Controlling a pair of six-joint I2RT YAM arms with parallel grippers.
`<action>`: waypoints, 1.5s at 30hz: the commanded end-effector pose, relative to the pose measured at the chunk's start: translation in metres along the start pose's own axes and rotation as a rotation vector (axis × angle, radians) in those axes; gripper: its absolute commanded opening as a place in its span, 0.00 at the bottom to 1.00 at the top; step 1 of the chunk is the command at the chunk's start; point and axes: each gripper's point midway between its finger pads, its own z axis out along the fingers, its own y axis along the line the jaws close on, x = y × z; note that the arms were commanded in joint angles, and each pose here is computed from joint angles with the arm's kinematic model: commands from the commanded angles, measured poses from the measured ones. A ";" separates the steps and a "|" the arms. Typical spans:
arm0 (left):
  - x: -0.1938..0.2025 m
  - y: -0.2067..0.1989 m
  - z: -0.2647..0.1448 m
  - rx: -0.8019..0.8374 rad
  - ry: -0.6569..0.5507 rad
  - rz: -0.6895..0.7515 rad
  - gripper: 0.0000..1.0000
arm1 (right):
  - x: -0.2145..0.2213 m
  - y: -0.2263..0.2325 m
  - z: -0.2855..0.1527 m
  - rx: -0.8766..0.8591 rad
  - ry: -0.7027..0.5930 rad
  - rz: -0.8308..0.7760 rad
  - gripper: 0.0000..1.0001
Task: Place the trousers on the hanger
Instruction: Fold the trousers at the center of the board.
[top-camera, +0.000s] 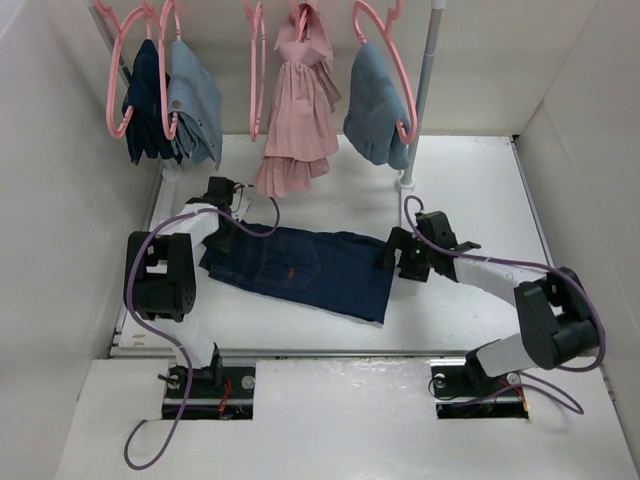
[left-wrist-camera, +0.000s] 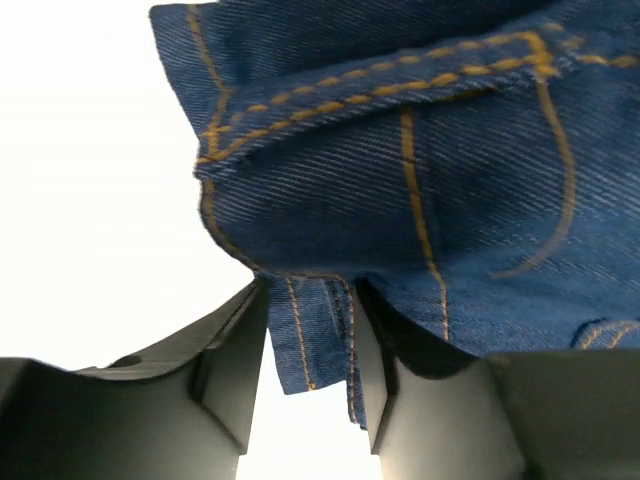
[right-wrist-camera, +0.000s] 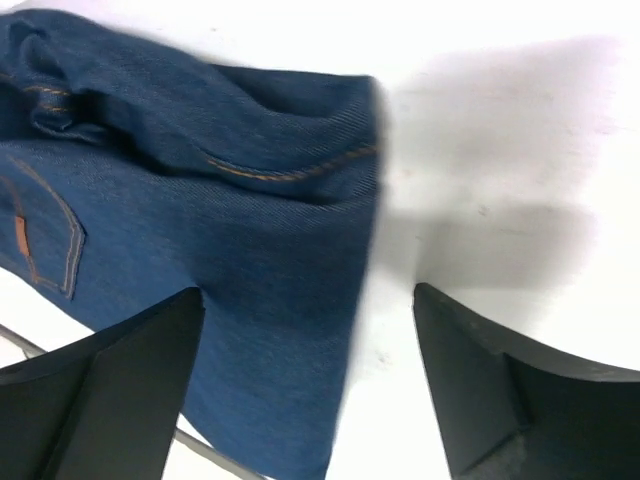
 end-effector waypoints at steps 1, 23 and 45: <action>-0.006 0.014 -0.002 -0.058 -0.018 -0.054 0.37 | 0.015 0.008 0.013 -0.018 0.037 0.011 0.89; -0.026 0.022 -0.088 0.156 -0.199 -0.171 0.57 | -0.080 -0.023 -0.039 0.016 0.074 -0.165 0.10; -0.018 -0.015 -0.192 0.389 -0.614 0.087 0.17 | -0.095 -0.020 -0.128 0.158 -0.270 -0.114 0.98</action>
